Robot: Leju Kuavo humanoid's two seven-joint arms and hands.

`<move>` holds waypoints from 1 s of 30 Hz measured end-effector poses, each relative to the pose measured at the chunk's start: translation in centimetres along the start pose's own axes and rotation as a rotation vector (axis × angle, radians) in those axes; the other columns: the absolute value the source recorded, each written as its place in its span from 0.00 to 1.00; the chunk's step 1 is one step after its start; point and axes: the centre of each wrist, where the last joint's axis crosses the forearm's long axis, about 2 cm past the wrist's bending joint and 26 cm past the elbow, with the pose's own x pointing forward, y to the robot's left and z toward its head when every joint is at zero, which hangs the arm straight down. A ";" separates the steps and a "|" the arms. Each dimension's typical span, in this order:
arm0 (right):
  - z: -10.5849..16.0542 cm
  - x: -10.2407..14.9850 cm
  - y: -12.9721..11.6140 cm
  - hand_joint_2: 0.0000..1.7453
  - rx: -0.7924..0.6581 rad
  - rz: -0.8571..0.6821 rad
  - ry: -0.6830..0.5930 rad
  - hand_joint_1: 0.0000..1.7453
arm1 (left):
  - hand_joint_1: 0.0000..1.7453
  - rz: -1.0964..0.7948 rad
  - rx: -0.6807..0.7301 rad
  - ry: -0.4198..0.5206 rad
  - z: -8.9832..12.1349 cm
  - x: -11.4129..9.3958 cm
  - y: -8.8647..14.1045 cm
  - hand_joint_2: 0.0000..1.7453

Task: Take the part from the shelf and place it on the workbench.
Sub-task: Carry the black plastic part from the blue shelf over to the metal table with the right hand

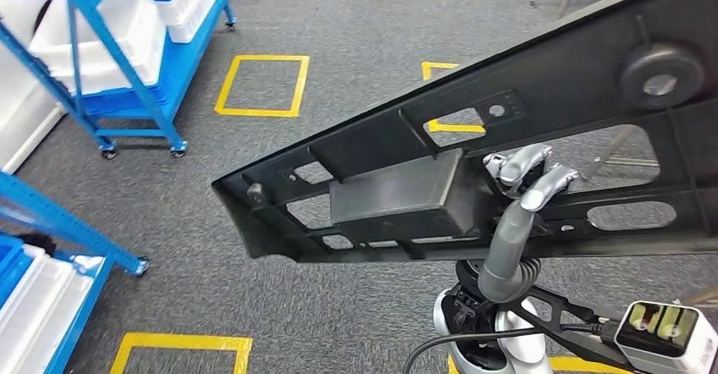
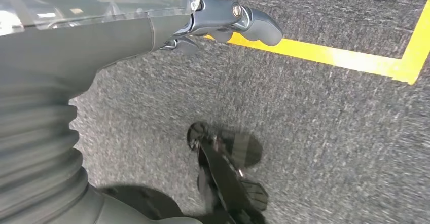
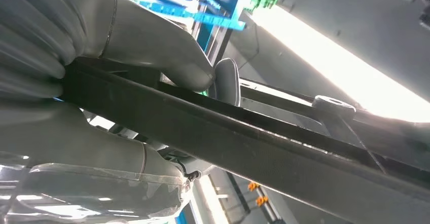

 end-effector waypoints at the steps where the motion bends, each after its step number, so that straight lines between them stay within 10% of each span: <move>1: 0.1 0.0 0.0 1.00 -0.003 0.001 0.003 1.00 | 0.00 0.000 0.004 0.004 0.0 -0.1 0.1 1.00; 30: 0.6 0.0 -0.7 1.00 0.017 -0.019 0.023 1.00 | 0.00 -0.003 -0.003 0.010 0.0 -0.2 0.1 1.00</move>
